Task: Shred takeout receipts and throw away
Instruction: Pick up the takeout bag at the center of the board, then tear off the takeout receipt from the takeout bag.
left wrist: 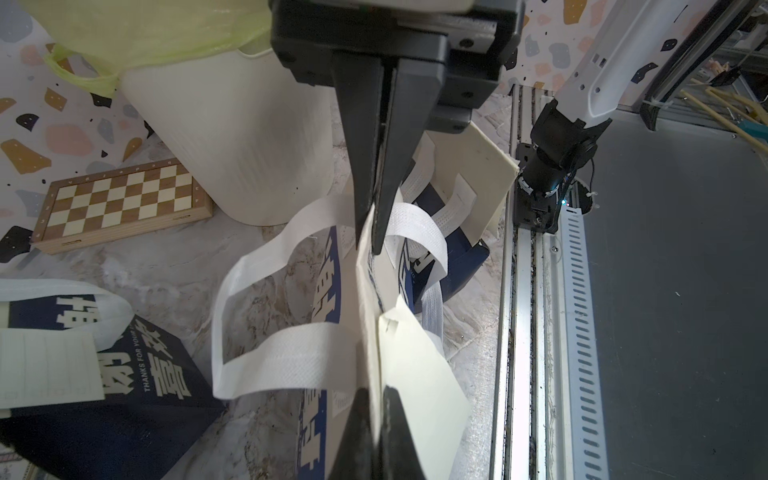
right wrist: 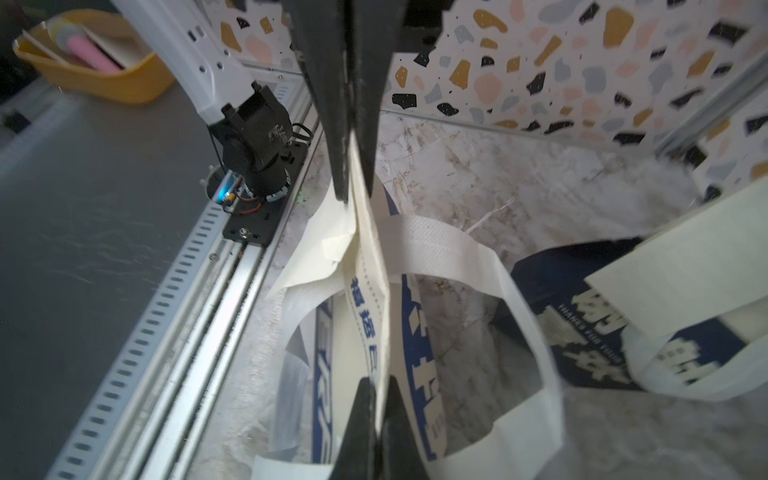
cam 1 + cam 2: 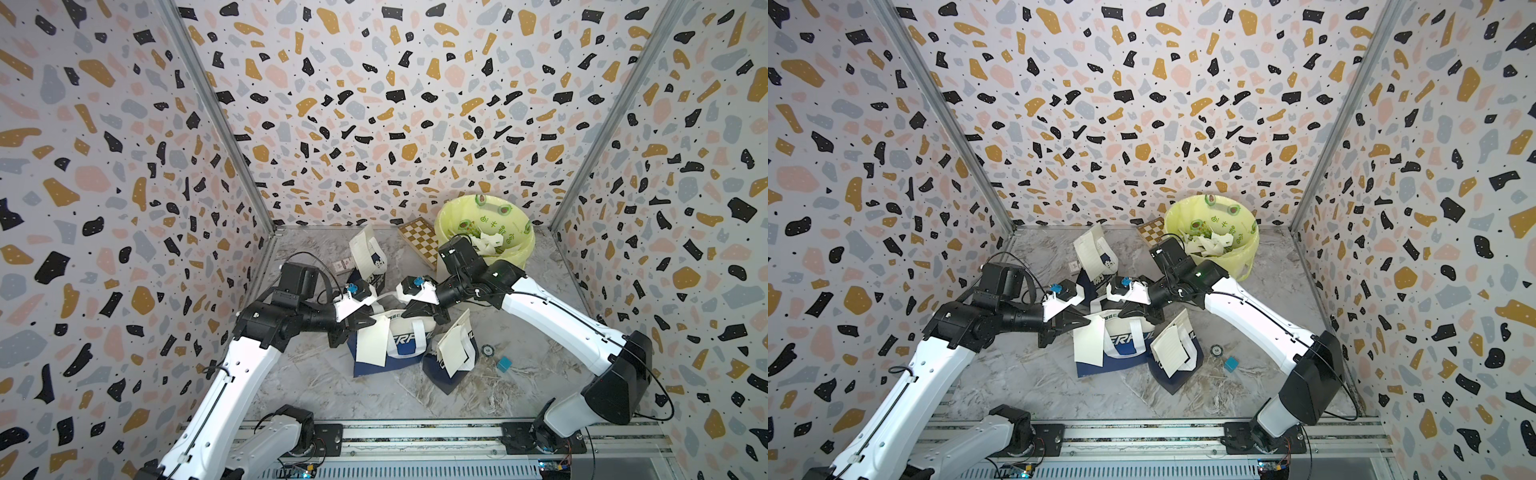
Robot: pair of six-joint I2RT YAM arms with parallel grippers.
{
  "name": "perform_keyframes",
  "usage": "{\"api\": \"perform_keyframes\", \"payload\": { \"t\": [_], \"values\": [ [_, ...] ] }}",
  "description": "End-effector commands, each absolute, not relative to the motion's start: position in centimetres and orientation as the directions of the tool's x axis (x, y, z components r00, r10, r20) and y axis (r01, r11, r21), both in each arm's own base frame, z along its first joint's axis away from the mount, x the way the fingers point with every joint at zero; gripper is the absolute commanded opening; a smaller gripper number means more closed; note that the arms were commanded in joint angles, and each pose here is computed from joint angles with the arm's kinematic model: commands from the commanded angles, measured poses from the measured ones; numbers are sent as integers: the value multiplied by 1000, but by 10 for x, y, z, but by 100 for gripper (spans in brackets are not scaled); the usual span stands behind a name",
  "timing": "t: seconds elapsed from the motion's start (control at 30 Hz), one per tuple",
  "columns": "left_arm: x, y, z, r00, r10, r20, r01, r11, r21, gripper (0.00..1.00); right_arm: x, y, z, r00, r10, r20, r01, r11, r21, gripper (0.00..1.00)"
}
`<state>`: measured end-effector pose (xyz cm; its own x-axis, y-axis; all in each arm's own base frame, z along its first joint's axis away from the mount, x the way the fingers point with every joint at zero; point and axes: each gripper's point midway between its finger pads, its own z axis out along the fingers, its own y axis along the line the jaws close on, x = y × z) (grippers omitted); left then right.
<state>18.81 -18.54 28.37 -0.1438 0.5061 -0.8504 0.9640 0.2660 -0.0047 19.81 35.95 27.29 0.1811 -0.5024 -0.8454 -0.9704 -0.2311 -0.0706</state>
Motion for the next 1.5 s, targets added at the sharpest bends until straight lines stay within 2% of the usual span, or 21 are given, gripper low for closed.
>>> {"api": "perform_keyframes", "payload": {
  "t": [0.0,0.03,0.1,0.13,0.2,0.3,0.4,0.53,0.63,0.83,0.93,1.17,1.33,1.47],
  "values": [
    [203,-189,305,-46,468,-883,952,288,104,23,190,360,283,177,-486,-856,-964,-260,-52,0],
    [209,-185,304,-55,477,-877,939,323,117,48,192,361,285,173,-482,-859,-966,-251,-54,0],
    [221,-176,309,-76,474,-877,896,419,149,75,198,364,291,136,-476,-869,-979,-201,-43,0],
    [224,-172,314,-78,466,-881,870,463,168,85,203,366,295,110,-468,-877,-986,-163,-37,0],
    [230,-162,325,-90,436,-895,815,550,186,92,216,369,302,17,-446,-895,-999,-48,5,0],
    [237,-141,334,-221,343,-913,698,710,98,92,238,371,307,-153,-405,-901,-983,153,98,0],
    [241,-120,328,-366,254,-895,562,827,5,86,255,368,310,-323,-365,-873,-925,316,210,0],
    [231,-123,321,-421,167,-891,531,842,-93,78,266,366,317,-456,-301,-837,-850,426,310,0],
    [226,-136,313,-401,217,-890,575,816,-60,80,266,370,320,-494,-288,-820,-828,442,344,0],
    [241,-151,295,-311,420,-853,579,795,181,78,264,376,321,-545,-292,-786,-805,442,395,0],
    [249,-144,287,-275,440,-855,535,809,244,78,263,376,321,-564,-287,-774,-794,447,413,0],
    [254,-133,258,-204,535,-820,501,777,382,87,274,372,317,-656,-283,-700,-729,480,489,0],
    [259,-136,252,-119,591,-798,498,730,467,88,276,370,327,-665,-257,-701,-716,487,501,0],
    [273,-129,249,-103,616,-781,424,738,526,87,274,369,329,-678,-248,-692,-705,485,517,0]
  ]
}}
